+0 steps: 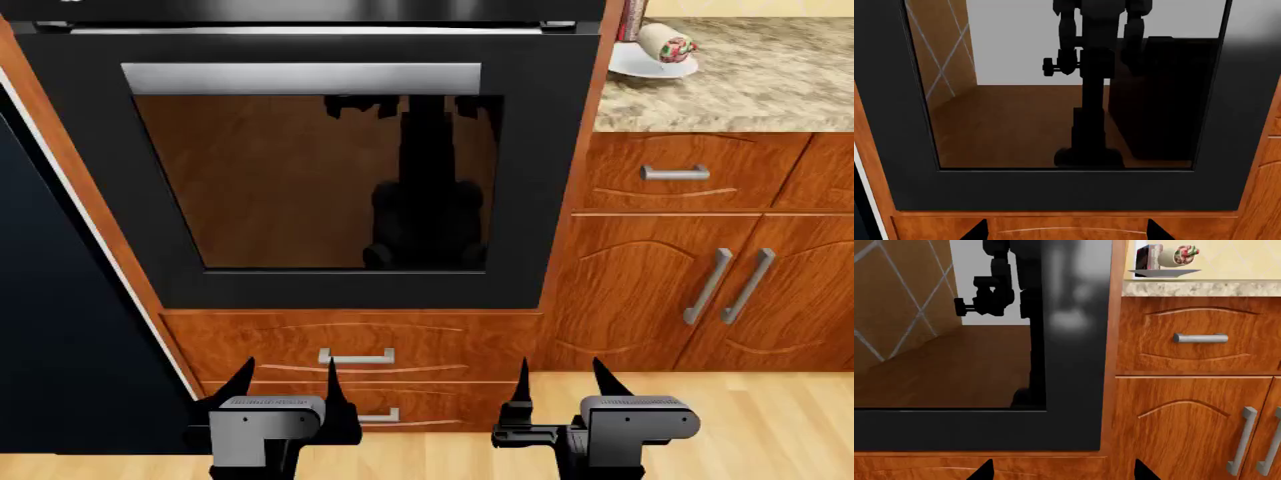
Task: Pick the burrito from the counter and place it in the microwave.
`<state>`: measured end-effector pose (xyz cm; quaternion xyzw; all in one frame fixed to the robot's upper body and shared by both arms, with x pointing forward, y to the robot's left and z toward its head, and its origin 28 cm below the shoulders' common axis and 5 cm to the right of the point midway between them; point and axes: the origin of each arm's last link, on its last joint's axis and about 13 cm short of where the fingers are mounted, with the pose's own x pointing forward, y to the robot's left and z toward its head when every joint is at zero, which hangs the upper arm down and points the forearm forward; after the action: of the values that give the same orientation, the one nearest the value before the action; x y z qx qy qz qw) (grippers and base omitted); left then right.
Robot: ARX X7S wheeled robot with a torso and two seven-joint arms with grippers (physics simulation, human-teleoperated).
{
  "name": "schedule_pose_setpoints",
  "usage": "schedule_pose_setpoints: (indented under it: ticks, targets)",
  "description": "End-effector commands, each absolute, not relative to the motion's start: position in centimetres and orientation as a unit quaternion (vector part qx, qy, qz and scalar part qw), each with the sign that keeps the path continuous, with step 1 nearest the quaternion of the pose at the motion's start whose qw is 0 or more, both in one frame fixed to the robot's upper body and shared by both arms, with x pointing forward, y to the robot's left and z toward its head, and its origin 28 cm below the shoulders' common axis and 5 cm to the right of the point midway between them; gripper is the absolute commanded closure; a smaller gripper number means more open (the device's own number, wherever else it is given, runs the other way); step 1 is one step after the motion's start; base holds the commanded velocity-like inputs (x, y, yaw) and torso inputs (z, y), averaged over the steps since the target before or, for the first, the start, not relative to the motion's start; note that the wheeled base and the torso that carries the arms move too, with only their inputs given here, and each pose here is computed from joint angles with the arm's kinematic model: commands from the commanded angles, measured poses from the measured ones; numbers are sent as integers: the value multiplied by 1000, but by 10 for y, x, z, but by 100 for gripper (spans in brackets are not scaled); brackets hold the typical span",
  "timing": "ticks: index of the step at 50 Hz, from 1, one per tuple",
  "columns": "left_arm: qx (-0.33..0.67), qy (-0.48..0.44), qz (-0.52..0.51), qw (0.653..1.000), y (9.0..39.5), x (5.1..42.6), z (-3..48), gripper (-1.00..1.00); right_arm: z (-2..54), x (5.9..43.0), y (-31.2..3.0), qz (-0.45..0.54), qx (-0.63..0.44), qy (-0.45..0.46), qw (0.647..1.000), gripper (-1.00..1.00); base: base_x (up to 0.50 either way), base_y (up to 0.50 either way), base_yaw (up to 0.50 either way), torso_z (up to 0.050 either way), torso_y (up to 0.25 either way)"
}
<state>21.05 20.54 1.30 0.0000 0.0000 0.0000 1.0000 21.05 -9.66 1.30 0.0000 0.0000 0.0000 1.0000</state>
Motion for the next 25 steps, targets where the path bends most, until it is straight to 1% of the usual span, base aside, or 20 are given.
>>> schedule_pose_setpoints:
  ticks: [1, 14, 25]
  targets:
    - [1, -3, 0, 1000, 205, 211, 14, -100, 13, 211, -96, -1, -1, -1, 1000, -100, 0, 0, 0, 0, 0]
    - [1, -14, -4, 1000, 205, 211, 15, -100, 14, 210, -96, -4, -3, -6, 1000, -100, 0, 0, 0, 1, 0]
    - [2, -15, -5, 1000, 205, 211, 15, -100, 13, 211, -96, -5, -3, -7, 1000, -100, 0, 0, 0, 50, 13]
